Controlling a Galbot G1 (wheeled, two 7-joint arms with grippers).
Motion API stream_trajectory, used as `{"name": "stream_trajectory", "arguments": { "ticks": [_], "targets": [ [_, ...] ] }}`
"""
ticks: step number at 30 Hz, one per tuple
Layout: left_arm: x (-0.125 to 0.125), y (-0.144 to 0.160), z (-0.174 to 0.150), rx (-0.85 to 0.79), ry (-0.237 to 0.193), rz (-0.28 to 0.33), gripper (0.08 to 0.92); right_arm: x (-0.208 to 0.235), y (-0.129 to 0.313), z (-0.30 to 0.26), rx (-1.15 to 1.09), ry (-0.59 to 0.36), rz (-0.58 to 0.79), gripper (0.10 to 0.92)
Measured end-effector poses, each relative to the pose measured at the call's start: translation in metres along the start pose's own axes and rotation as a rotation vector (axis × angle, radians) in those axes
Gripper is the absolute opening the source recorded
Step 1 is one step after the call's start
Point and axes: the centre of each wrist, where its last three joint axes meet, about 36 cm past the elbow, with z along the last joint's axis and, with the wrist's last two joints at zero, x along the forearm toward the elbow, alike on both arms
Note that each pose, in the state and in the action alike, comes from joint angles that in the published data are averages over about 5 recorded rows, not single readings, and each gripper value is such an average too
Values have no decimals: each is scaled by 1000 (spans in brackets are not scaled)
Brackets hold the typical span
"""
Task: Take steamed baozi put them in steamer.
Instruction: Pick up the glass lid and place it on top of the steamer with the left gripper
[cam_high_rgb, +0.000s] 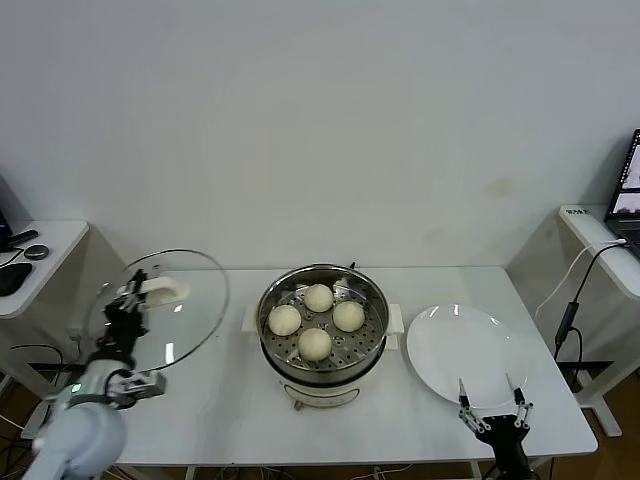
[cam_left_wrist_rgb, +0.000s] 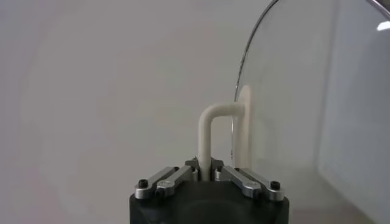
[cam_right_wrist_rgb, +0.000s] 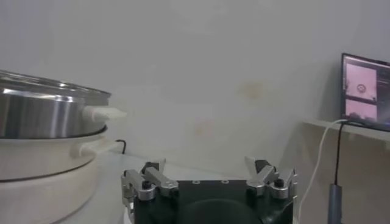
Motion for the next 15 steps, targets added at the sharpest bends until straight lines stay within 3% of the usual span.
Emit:
{"name": "stream_trajectory", "arguments": {
  "ticks": [15],
  "targets": [
    [-17, -18, -149, -23, -120, 80, 171, -8, 17, 17, 45, 12, -33, 823]
  ]
}}
